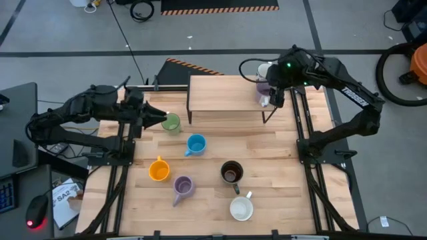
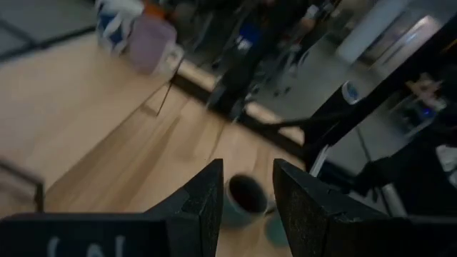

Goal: Place coffee mugs
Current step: Put the light blue mug on the shelf

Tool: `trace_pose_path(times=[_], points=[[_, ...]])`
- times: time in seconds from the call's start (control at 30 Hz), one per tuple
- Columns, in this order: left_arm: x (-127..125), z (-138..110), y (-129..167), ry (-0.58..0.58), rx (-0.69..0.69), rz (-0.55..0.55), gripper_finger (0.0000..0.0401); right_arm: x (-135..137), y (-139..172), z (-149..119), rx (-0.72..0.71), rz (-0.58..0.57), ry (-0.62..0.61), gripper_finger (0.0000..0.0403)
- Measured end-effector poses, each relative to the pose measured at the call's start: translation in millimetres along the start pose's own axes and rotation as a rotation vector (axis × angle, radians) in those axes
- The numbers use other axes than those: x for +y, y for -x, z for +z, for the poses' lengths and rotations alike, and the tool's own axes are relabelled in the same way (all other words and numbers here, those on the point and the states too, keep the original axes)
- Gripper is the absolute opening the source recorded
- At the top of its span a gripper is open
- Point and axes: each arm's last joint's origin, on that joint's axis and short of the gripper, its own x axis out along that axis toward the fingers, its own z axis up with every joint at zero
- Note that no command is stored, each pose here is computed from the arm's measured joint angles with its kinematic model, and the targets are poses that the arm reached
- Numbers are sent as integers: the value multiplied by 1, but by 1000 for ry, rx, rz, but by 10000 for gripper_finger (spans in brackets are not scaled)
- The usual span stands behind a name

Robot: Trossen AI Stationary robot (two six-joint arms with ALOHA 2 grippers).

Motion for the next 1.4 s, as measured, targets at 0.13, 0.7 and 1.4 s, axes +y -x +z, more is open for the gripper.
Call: trace_pose_path(times=[0.13,0.7,1.4], points=[[5,-7,-4,17,78,60,128,12,2,9,-77,72,-62,258],[10,-33,-65,-5,390,189,128,78,-14,39,-155,255,6,258],[3,-114,-122,-69,515,146,128,170,-68,47,98,441,-4,251]])
